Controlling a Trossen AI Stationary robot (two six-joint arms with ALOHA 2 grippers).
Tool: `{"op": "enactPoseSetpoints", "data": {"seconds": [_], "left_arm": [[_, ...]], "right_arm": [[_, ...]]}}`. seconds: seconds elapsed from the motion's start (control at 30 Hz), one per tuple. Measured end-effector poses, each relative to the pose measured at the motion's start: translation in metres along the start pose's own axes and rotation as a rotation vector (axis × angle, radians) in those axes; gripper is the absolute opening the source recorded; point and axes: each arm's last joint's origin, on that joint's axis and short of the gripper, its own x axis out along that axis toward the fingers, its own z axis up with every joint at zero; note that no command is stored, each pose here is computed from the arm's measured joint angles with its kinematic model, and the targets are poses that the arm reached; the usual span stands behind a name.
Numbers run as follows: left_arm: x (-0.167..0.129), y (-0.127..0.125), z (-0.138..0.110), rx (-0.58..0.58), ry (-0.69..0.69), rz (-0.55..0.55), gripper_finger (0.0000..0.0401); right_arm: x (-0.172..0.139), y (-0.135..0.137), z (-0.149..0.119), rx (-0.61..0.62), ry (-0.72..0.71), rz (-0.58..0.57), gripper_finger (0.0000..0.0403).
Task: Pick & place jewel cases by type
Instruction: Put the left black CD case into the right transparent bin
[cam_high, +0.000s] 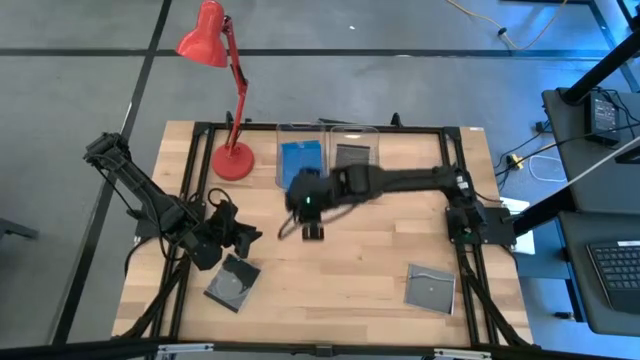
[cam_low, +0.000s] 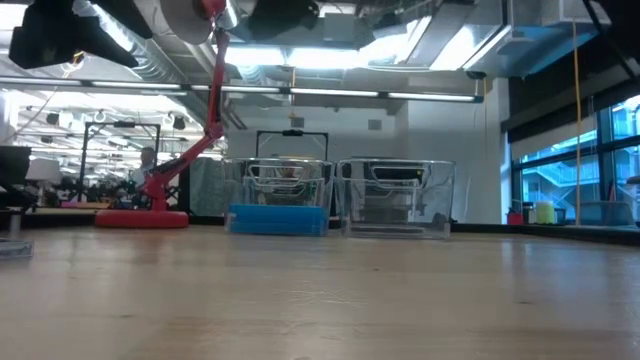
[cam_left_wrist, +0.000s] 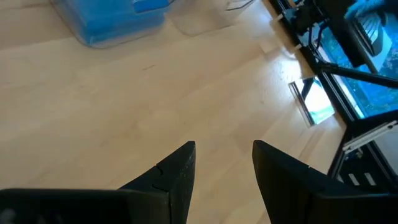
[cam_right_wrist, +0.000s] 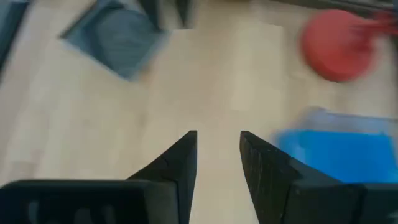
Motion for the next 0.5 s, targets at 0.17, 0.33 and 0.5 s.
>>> {"op": "enactPoseSetpoints", "data": {"seconds": [0.17, 0.33, 0.5], "left_arm": [[0.000, 0.000, 0.000, 0.004, 0.004, 0.000, 0.0165], [0.003, 0.000, 0.000, 0.001, -0.002, 0.012, 0.0203], [0.013, 0.000, -0.006, 0.054, -0.005, 0.059, 0.0252]], "right_arm": [[0.028, 0.038, -0.010, 0.001, -0.052, 0.094, 0.0127], [0.056, 0.065, -0.030, 0.048, -0.070, 0.146, 0.0127], [0.073, 0.083, -0.049, 0.122, -0.055, 0.170, 0.0126]]}}
